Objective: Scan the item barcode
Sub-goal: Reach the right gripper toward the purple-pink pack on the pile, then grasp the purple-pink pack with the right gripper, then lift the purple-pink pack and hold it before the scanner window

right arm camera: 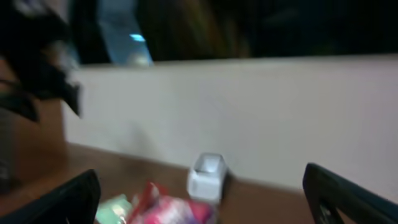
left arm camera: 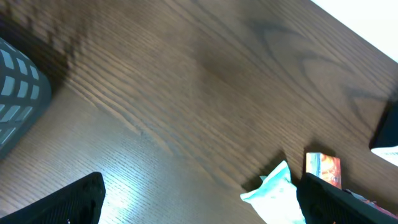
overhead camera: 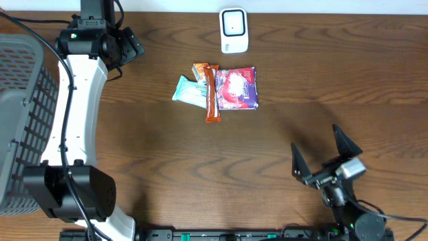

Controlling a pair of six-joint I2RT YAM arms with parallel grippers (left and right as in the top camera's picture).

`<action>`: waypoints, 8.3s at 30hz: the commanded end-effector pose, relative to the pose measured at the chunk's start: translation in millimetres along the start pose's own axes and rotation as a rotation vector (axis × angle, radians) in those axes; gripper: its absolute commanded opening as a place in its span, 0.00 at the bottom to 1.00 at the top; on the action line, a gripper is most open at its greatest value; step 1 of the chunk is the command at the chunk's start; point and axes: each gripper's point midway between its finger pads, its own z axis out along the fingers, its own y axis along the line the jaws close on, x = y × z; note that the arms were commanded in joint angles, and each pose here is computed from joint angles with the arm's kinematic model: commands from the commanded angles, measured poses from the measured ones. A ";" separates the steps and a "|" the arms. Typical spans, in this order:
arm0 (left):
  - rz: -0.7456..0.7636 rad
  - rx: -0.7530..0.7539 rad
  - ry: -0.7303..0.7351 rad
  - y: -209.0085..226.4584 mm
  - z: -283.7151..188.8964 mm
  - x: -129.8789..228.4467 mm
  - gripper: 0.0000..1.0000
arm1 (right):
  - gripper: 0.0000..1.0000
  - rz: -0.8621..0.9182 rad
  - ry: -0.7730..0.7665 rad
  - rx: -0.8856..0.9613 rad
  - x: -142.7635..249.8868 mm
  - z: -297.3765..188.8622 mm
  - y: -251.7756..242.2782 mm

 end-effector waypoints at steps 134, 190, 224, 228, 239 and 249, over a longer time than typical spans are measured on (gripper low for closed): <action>0.006 -0.020 -0.006 3.5 1.9 -0.8 0.98 | 0.01 0.206 1.299 0.411 209.5 181.0 17.8; 0.005 -0.020 -0.006 3.4 1.9 -0.9 0.98 | 0.72 0.475 1.355 0.174 305.2 97.5 28.6; 0.005 -0.020 -0.006 3.4 1.9 -0.9 0.98 | 0.01 0.523 0.608 0.211 141.3 287.0 -30.0; 0.005 -0.020 -0.006 3.4 1.9 -0.9 0.98 | 0.01 0.610 0.482 0.325 138.3 299.9 -48.7; 0.006 -0.020 -0.006 3.4 1.9 -0.9 0.98 | 0.01 0.896 0.349 0.358 175.6 343.6 -55.4; 0.006 -0.020 -0.006 3.4 1.9 -0.9 0.98 | 0.01 0.841 0.601 0.359 190.4 377.1 -44.2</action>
